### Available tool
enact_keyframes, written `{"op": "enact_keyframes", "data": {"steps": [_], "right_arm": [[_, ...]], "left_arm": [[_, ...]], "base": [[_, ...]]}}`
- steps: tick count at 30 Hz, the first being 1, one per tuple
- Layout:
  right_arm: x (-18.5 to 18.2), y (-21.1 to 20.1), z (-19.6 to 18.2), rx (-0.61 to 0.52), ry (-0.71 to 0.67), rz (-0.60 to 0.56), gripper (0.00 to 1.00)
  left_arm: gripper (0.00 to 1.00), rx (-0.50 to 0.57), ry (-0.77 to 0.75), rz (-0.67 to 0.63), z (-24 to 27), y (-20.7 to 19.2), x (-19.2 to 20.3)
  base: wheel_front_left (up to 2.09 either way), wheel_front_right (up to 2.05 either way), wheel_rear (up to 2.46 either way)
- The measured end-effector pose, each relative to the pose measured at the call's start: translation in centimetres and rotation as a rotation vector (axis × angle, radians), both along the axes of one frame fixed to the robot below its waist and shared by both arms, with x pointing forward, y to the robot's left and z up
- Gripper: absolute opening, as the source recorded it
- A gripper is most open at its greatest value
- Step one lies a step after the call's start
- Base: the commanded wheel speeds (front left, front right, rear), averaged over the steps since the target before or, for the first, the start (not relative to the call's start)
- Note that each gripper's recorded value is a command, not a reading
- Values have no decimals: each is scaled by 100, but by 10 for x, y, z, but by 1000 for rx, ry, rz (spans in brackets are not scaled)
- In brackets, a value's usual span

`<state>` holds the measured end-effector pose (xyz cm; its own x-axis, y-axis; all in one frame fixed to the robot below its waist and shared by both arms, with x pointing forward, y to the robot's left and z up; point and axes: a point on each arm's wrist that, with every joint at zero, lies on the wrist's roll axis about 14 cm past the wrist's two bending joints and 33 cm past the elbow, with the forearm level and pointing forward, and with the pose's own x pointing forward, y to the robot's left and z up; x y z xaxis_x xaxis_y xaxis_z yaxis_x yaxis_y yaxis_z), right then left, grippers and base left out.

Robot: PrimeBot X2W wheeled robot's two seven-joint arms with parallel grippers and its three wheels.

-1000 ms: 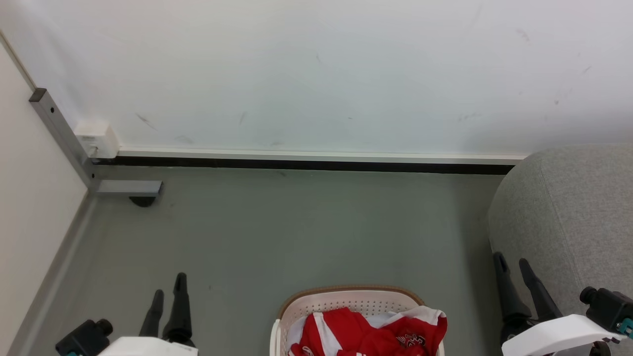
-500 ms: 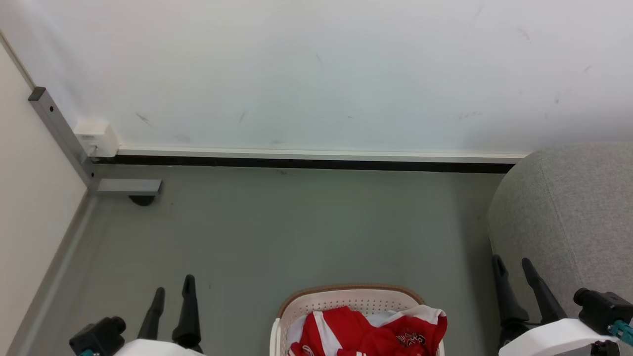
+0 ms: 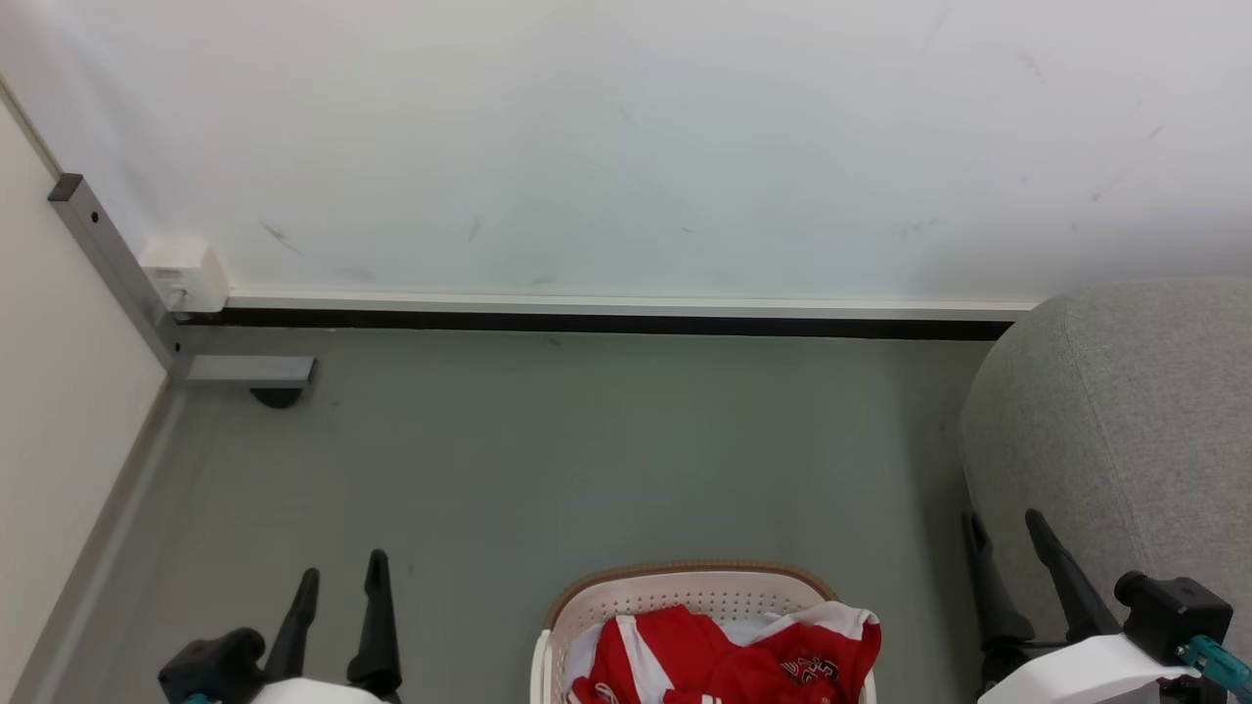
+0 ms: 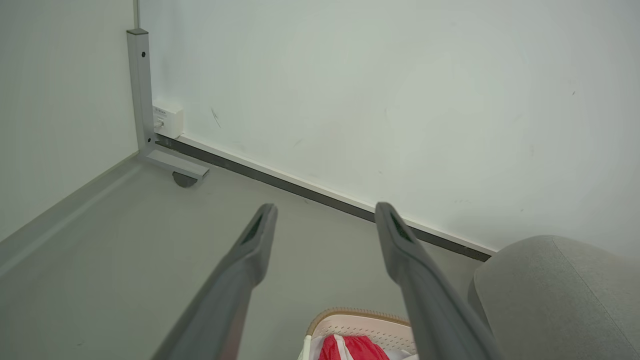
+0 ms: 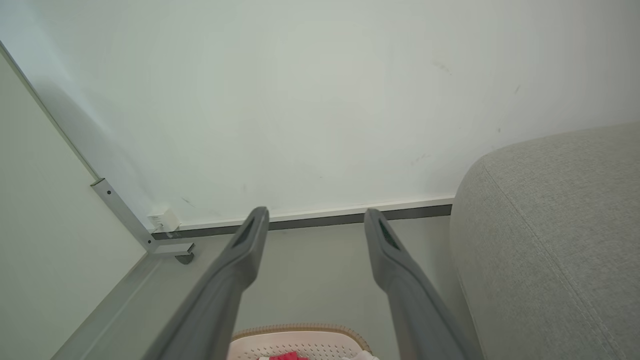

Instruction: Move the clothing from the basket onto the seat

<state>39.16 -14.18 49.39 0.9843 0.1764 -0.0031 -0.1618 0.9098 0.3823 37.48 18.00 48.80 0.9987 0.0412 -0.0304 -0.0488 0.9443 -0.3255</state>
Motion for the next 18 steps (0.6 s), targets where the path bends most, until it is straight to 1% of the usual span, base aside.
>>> {"op": "enact_keyframes", "data": {"steps": [11, 18], "right_arm": [[-2, 5, -5, -67, -9, 19, 100], [-3, 7, -7, -107, -15, 31, 100]], "left_arm": [[100, 114, -17, -16, 2, -3, 0], [100, 168, -25, -18, 3, -3, 0]], "base": [[0, 0, 0], [0, 0, 0]]}}
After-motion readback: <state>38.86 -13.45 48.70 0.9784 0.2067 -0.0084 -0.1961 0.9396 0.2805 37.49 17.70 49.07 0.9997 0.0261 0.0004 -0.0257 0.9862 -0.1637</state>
